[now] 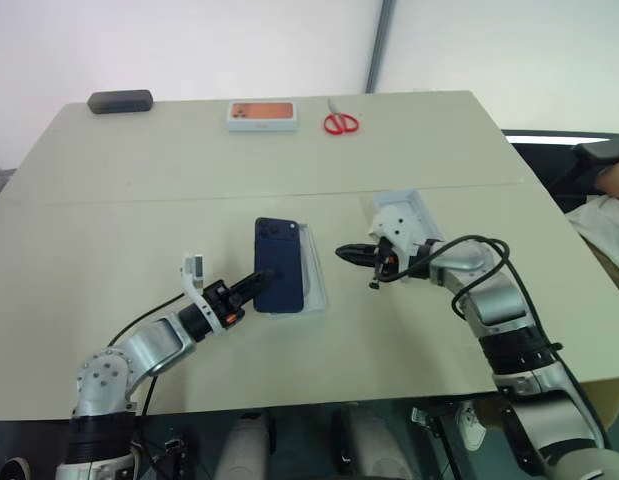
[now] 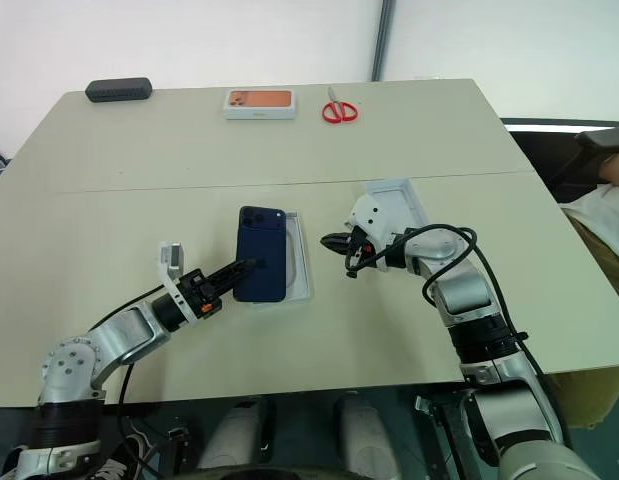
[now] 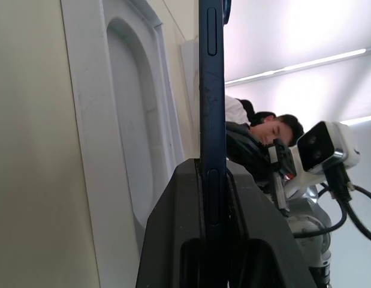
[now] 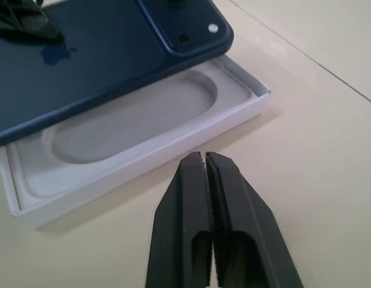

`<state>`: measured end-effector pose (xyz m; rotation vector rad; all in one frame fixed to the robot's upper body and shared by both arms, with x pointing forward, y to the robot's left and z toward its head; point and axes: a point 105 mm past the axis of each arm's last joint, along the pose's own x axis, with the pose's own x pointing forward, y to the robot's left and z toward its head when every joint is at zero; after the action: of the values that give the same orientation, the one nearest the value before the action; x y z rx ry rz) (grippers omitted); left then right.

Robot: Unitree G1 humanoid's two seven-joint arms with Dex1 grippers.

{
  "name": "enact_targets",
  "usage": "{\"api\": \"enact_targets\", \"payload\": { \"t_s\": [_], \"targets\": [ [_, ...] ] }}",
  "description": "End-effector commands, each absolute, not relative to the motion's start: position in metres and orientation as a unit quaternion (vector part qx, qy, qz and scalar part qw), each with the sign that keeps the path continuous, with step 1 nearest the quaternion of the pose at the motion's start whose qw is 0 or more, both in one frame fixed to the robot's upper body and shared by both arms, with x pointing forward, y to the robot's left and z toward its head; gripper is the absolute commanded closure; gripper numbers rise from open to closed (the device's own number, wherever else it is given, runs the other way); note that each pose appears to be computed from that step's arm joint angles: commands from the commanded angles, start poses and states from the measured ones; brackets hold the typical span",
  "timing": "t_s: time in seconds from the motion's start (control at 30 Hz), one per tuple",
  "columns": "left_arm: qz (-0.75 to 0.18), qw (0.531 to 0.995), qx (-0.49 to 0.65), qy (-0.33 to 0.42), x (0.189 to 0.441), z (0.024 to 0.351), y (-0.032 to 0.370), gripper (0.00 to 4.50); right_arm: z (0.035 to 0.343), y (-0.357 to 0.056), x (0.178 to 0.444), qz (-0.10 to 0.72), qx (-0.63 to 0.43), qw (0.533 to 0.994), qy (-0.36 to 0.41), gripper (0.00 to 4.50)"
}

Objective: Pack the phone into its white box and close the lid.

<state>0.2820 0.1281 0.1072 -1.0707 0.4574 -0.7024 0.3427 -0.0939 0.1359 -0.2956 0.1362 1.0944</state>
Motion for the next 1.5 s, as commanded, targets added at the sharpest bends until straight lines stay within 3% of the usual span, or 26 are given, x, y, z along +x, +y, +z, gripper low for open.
{"api": "enact_targets", "payload": {
  "t_s": [0.03,0.2,0.77,0.9,1.07,1.5],
  "targets": [
    [-0.336,0.785,-0.487,0.183,0.282,0.121,0.127,4.5,0.158,-0.087,0.335,0.54,-0.121,0.832,0.026,2.55],
    [-0.331,0.789,-0.485,0.182,0.284,0.12,0.126,4.5,0.15,-0.088,0.335,0.538,-0.147,0.829,0.033,0.03],
    [-0.288,0.794,-0.509,0.167,0.291,0.114,0.12,4.5,0.143,-0.084,0.334,0.526,-0.161,0.835,0.028,0.03],
    [-0.295,0.796,-0.498,0.18,0.289,0.113,0.112,2.72,0.142,-0.079,0.335,0.526,-0.165,0.834,0.025,0.0],
    [-0.305,0.807,-0.476,0.172,0.291,0.122,0.118,0.12,0.141,-0.077,0.335,0.524,-0.162,0.836,0.023,0.0],
    [-0.33,0.826,-0.426,0.167,0.283,0.141,0.129,0.05,0.139,-0.077,0.339,0.518,-0.169,0.838,0.021,0.0]
  ]
}}
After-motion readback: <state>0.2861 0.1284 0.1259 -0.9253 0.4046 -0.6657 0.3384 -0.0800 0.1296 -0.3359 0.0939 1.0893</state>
